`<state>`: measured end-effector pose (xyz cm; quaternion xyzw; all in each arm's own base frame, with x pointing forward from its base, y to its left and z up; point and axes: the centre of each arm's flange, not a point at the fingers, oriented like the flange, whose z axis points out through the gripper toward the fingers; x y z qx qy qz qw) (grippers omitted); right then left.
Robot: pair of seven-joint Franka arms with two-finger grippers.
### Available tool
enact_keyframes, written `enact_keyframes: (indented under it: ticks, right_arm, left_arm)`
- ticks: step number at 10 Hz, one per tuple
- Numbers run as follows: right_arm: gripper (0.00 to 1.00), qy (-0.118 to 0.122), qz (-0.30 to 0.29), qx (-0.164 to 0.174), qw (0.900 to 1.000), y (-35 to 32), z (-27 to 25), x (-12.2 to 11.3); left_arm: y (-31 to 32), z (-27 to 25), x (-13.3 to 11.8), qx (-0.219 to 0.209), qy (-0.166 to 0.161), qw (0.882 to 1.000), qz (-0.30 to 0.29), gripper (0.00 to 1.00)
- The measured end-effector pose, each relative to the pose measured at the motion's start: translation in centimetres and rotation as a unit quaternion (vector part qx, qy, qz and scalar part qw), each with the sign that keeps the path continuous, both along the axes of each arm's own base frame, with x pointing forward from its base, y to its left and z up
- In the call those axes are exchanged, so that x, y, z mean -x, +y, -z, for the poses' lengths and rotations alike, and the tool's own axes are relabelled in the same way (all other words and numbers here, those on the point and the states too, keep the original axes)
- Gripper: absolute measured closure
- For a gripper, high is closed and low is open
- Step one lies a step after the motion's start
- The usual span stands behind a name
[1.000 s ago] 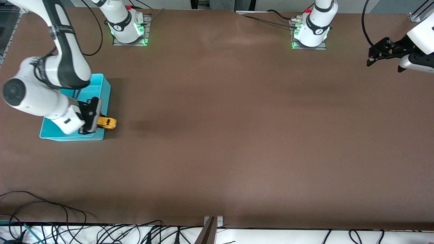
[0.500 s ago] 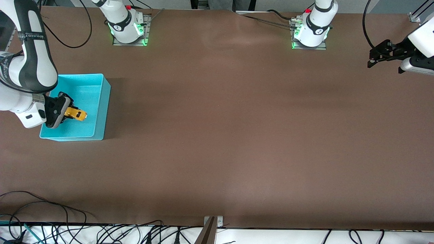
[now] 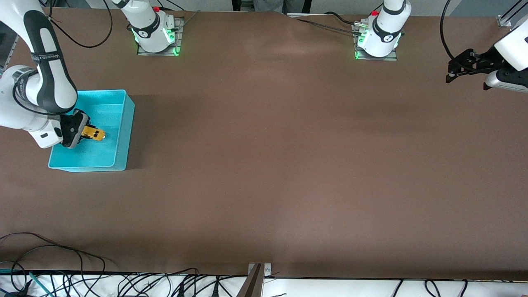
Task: Wind up and store yellow beetle car
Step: 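Lift the car with the right gripper and lower it into the box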
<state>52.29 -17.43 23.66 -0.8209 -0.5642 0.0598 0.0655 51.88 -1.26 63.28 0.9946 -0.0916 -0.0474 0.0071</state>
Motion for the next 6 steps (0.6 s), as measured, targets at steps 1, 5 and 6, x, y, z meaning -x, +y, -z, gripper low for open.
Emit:
enact_keyframes:
  ticks: [1,5,6]
  right_arm:
    - [0.55,-0.002,0.004,0.003,1.000,-0.5,1.4,1.0]
    - [0.55,0.006,0.016,0.000,1.000,-0.8,3.6,2.4]
    - [0.55,0.005,0.020,-0.001,1.000,-0.9,3.9,2.4]
  left_arm:
    - [-0.1,0.0,0.0,0.000,0.000,1.000,0.001,0.00]
    - [-0.1,0.0,0.0,0.000,0.000,1.000,0.001,0.00]
    - [-0.1,0.0,0.0,0.000,0.000,1.000,0.001,0.00]
